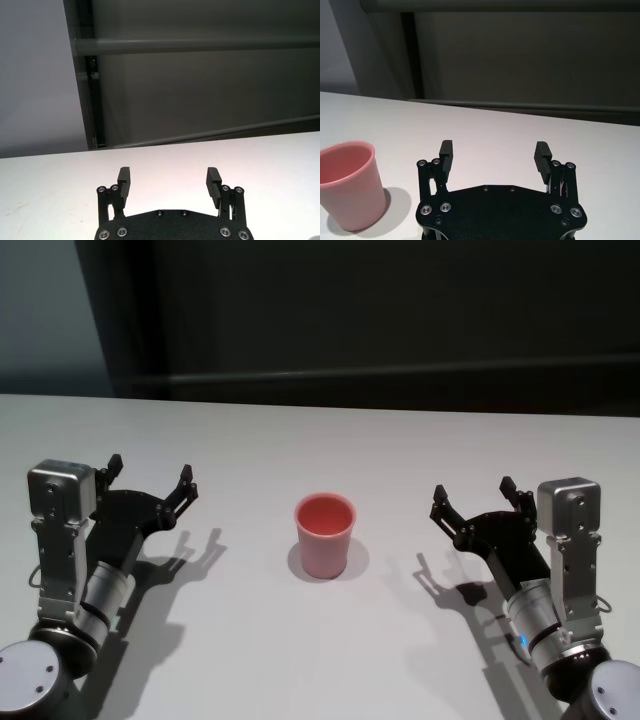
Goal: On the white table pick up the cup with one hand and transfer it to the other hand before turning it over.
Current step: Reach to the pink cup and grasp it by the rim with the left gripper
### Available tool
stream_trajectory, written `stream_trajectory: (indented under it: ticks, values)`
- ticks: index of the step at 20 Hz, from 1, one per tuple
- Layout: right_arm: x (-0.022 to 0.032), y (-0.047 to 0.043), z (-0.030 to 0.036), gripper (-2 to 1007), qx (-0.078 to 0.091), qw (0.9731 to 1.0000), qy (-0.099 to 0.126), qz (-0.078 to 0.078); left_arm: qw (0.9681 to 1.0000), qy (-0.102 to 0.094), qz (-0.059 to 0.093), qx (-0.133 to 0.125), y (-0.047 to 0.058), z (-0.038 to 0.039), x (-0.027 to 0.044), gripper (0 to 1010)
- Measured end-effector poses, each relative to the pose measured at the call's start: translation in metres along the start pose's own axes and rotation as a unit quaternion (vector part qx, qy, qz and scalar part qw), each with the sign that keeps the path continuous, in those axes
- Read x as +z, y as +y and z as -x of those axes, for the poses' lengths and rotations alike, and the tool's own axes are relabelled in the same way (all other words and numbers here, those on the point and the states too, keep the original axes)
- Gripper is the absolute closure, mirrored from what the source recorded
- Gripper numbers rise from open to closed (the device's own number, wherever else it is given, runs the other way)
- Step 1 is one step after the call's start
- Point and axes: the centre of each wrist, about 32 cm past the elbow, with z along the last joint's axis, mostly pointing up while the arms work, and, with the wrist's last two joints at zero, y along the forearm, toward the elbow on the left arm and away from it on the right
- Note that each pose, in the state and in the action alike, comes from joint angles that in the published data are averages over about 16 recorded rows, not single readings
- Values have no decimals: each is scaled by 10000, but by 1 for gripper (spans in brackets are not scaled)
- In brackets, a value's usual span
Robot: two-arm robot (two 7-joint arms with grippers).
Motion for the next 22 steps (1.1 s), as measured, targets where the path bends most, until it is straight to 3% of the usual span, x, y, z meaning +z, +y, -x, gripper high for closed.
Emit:
stream_trajectory:
  ticks: [22]
  values:
    - [0, 0, 0, 5, 0, 10000, 0, 0, 10000, 0, 0, 0, 0, 0, 0, 9]
